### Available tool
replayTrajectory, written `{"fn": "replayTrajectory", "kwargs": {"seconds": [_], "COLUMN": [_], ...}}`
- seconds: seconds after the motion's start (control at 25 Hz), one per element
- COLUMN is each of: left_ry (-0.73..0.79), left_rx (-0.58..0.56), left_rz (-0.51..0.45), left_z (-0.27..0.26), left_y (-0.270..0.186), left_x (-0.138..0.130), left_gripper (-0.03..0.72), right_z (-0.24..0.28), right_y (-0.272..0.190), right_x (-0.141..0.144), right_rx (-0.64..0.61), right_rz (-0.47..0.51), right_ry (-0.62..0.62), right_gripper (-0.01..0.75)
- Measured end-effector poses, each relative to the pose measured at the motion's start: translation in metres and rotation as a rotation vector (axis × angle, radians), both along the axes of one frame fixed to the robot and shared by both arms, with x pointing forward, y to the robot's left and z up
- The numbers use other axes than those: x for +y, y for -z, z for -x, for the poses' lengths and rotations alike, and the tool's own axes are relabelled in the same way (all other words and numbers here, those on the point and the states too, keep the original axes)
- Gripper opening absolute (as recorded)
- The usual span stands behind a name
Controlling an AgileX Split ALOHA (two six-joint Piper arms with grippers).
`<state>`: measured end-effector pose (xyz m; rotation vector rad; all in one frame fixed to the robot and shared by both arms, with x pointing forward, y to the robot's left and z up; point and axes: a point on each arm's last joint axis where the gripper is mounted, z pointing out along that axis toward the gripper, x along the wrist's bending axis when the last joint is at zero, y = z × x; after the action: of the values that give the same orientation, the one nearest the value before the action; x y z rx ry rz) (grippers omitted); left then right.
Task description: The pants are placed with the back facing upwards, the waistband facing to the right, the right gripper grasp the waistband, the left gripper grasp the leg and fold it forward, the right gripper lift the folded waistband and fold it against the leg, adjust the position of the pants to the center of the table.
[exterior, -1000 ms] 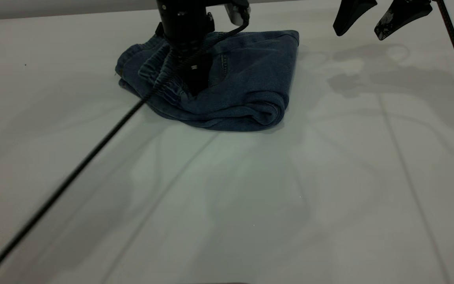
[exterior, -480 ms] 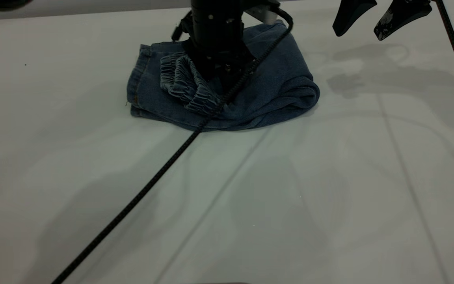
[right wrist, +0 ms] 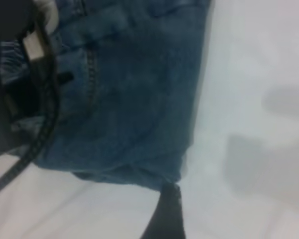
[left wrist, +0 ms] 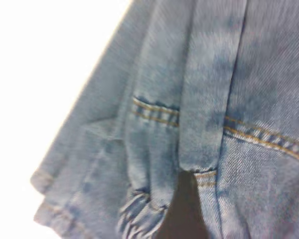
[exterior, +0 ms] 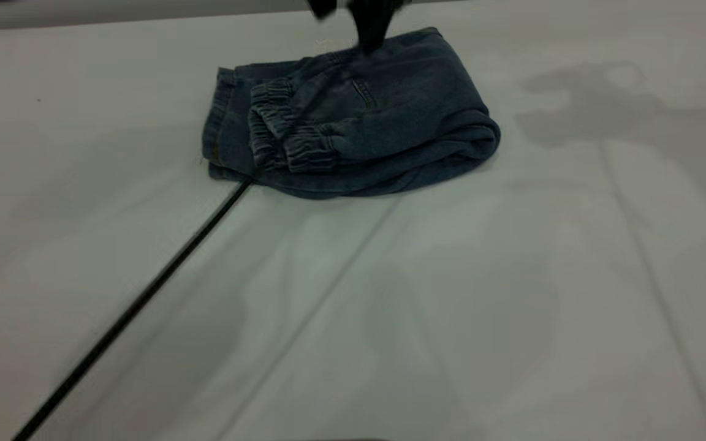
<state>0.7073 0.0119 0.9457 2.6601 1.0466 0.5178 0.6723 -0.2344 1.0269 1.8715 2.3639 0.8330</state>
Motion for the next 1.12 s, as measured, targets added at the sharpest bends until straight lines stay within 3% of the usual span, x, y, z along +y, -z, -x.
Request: {"fn": "replayTrajectory", "kwargs": {"seconds": [0.32, 0.56, 0.76, 1.0, 1.12], "left_ry": [-0.094, -0.145, -0.125, -0.124, -0.129], "left_rx": [-0.222, -0.377, -0.488, -0.482, -0.433], "left_rz": [0.12, 0.313, 0.473, 0.507, 0.47], "left_z": [0.019, 0.064, 0.125, 0.209, 0.248], "left_y": [-0.127, -0.24, -0.326, -0.362, -0.348], "left_x": [0.019, 0.046, 0.08, 0.133, 0.158], "left_gripper": [0.566, 0.566, 0.566, 0.566, 0.566], "right_z": [0.056, 0.121, 0.198, 0.29, 0.325], "right_y": [-0.111, -0.175, -0.21, -0.211, -0.203], "right_x": [-0.01, -0.023, -0.03, -0.036, -0.038], "right_rx": [-0.062, -0.198, -0.309, -0.392, -0.423], "right_rz": [0.047, 0.081, 0.053, 0.021, 0.011], "right_ry": [0.069, 0.183, 0.22, 0.243, 0.246], "right_gripper": [0.594, 0.594, 0.594, 0.594, 0.594]}}
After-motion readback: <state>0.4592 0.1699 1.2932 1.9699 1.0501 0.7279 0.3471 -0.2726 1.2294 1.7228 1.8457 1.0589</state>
